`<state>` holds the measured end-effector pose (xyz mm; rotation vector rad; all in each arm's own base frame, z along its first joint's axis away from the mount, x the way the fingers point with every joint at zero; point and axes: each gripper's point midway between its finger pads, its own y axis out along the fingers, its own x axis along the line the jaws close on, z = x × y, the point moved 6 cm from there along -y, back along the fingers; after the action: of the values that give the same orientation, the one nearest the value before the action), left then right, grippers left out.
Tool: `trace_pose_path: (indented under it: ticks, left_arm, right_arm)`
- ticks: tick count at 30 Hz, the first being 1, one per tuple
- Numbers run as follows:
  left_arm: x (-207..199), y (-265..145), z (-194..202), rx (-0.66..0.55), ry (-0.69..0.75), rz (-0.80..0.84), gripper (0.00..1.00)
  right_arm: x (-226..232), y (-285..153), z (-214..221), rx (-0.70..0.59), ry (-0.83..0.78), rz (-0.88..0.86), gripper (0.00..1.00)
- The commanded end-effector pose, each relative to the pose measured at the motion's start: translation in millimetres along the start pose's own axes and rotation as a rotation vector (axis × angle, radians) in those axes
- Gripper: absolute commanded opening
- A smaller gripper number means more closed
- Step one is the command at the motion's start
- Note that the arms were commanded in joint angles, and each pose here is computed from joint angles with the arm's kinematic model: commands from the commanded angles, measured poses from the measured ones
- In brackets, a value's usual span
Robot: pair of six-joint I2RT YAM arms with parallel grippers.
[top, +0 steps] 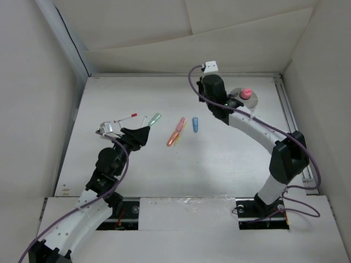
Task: Sort the stationery into containers
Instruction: Grab a piece of stationery with the right arm
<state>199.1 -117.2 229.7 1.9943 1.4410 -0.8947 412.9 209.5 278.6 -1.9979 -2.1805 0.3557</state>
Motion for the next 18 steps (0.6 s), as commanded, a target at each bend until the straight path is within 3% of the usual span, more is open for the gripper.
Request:
trace_pose_path:
  ticks: [1,4,8,10,11,13,18]
  left_arm:
    - [-3.1,0.3,-5.9,-0.031,-0.006,0.009,0.59]
    - [-0.3,2.3,-3.0,-0.019,-0.003,-0.004,0.59]
    - [-0.3,3.6,-2.7,-0.019,-0.003,-0.004,0.59]
    - [-0.3,3.6,-2.7,-0.019,-0.003,-0.004,0.59]
    - [-0.3,3.6,-2.7,-0.019,-0.003,-0.004,0.59]
    - [-0.3,3.6,-2.7,-0.019,-0.003,-0.004,0.59]
    - [-0.3,3.6,-2.7,-0.019,-0.003,-0.004,0.59]
  right_arm:
    - [24.1,-14.2,25.0,0.094,0.002,-0.171,0.0]
    - [48.7,-21.9,58.9,0.207,-0.029,-0.316,0.0]
    - [65.0,-23.9,114.9,0.354,-0.02,-0.293,0.01]
    - [70.0,-20.5,129.9,0.382,-0.004,-0.268,0.1]
    - [72.4,-16.5,141.3,0.412,0.014,-0.255,0.23]
    - [82.8,-9.6,153.0,0.43,0.043,-0.295,0.4]
    - [98.5,4.7,162.8,0.456,0.083,-0.286,0.49]
